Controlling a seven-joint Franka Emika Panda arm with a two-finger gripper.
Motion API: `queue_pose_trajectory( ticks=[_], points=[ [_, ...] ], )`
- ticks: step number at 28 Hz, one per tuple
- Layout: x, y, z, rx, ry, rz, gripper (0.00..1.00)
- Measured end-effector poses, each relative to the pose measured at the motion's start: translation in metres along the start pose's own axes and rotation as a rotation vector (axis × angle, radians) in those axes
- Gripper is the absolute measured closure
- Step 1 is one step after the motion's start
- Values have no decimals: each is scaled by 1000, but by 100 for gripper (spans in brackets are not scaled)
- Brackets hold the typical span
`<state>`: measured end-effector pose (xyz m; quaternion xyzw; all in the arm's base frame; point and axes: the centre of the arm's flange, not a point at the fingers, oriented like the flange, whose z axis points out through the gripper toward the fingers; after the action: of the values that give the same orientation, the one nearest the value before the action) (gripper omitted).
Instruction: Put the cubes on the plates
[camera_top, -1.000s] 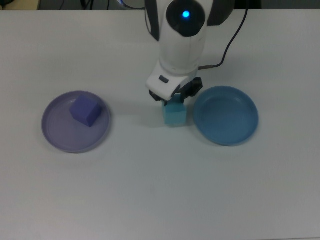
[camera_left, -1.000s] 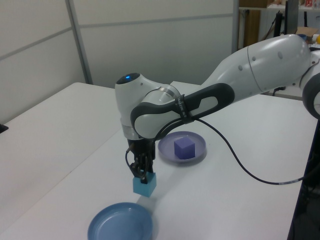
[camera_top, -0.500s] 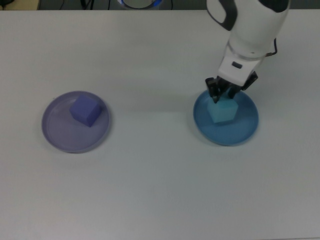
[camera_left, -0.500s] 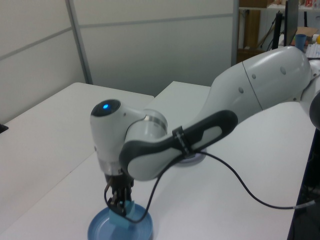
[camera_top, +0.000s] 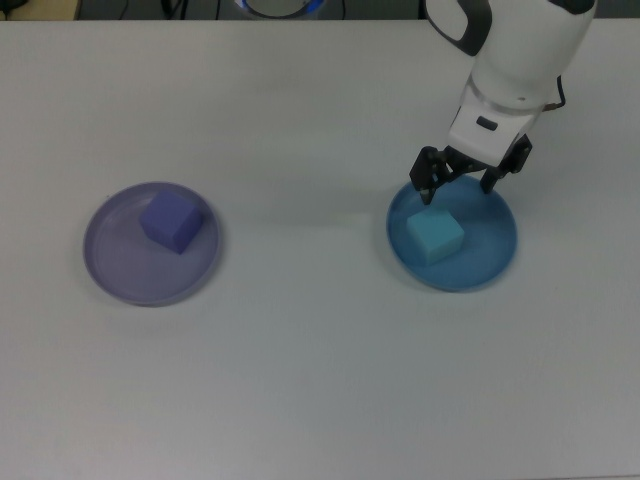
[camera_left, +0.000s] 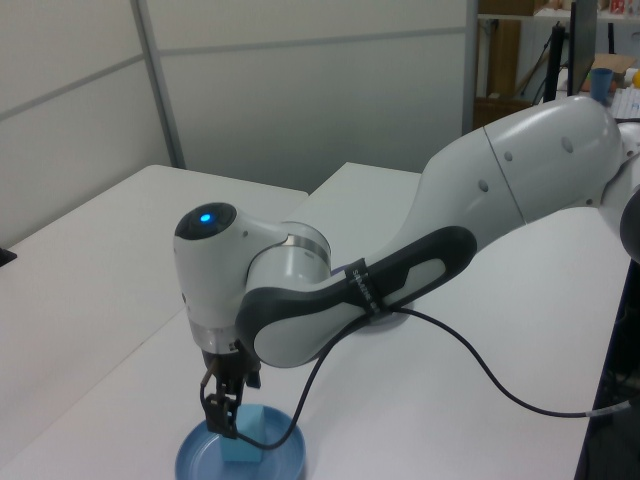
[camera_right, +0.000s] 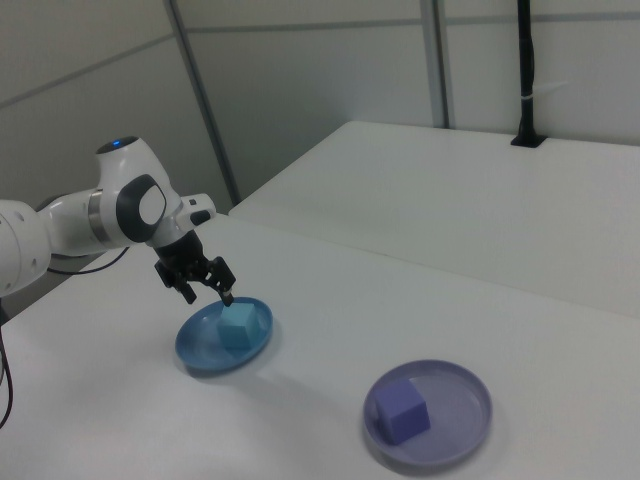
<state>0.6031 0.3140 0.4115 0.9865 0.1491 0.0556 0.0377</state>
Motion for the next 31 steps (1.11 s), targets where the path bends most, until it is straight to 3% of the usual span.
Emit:
queue_pose_trajectory(
  ticks=[6,13,18,23,27,31],
  points=[
    [-4,25,-36,-28,-10,113,0],
    [-25,144,-92,-96,-73,299,0],
    [-55,191,-131,-114,-143,320,0],
    [-84,199,-169,-86,-165,276,0],
    [-102,206,-181,-47,-159,238,0],
    [-115,218,-185,-38,-160,242,0]
  ],
)
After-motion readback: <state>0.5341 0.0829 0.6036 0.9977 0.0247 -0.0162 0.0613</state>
